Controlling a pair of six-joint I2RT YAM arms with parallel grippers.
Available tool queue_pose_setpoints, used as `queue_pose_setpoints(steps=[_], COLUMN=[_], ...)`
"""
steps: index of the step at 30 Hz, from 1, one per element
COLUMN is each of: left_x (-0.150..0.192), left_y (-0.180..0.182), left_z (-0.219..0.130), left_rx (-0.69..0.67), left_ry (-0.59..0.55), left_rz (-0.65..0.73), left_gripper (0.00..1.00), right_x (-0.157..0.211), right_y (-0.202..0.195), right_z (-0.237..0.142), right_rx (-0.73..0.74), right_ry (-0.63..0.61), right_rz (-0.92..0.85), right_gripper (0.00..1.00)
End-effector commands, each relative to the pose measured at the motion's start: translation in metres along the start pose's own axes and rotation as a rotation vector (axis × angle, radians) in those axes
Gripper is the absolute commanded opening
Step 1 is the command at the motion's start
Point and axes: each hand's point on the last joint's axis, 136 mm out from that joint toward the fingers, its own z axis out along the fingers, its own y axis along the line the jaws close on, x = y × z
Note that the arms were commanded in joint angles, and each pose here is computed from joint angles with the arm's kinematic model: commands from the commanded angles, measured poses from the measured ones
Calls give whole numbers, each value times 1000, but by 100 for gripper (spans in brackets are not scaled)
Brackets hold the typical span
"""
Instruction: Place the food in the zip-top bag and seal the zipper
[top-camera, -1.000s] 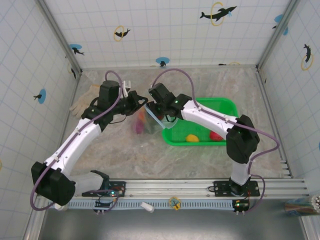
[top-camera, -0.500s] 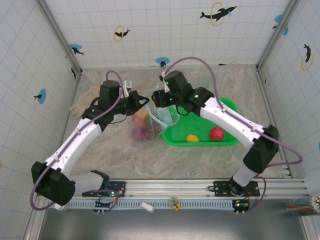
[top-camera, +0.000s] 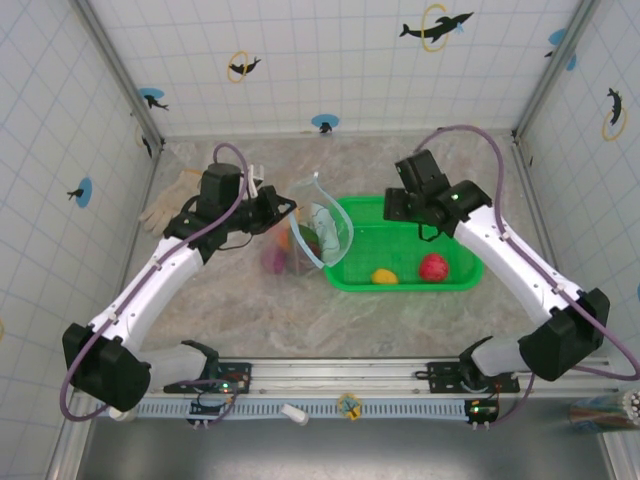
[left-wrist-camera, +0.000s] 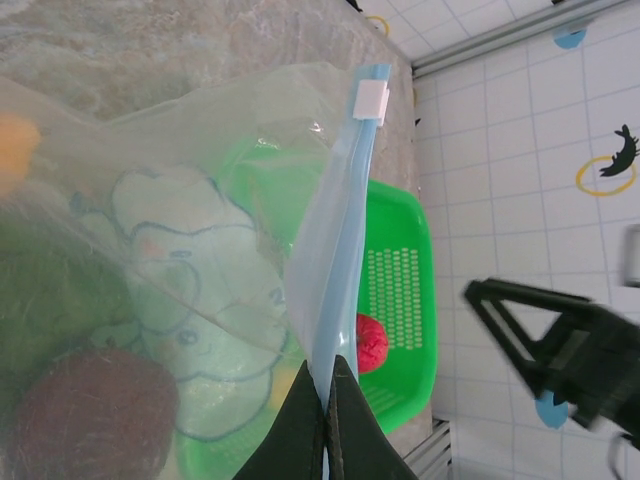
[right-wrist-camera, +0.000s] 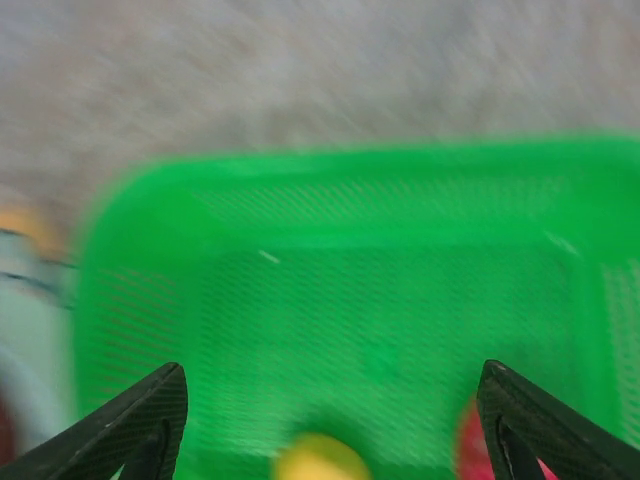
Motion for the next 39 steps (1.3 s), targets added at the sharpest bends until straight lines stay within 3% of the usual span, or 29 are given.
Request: queue_pose_setpoints(steps=[1, 5, 11, 21, 30, 39], left_x=[7, 10, 10, 15, 13, 13], left_y=[-2, -1, -2, 5, 4, 6], left_z=[-4, -3, -3, -3, -4, -6], left_rx=[13, 8, 8, -3, -6, -20], left_ry=[6, 14, 15, 22, 12, 4], left_rz=[37, 41, 42, 38, 46, 51], left_gripper=[0, 0, 0, 0, 0, 0], right_x=[48, 66, 101, 124, 125, 109], right_y=[-41, -56, -83, -82, -87, -83], right_z=[13, 24, 43, 75, 92, 84], right_rx=[102, 132, 201, 86, 87, 67], right_ry=[169, 231, 343, 396, 413, 381], right_rz=[75, 100, 216, 358, 352, 350], right_gripper=[87, 93, 92, 91, 67, 58])
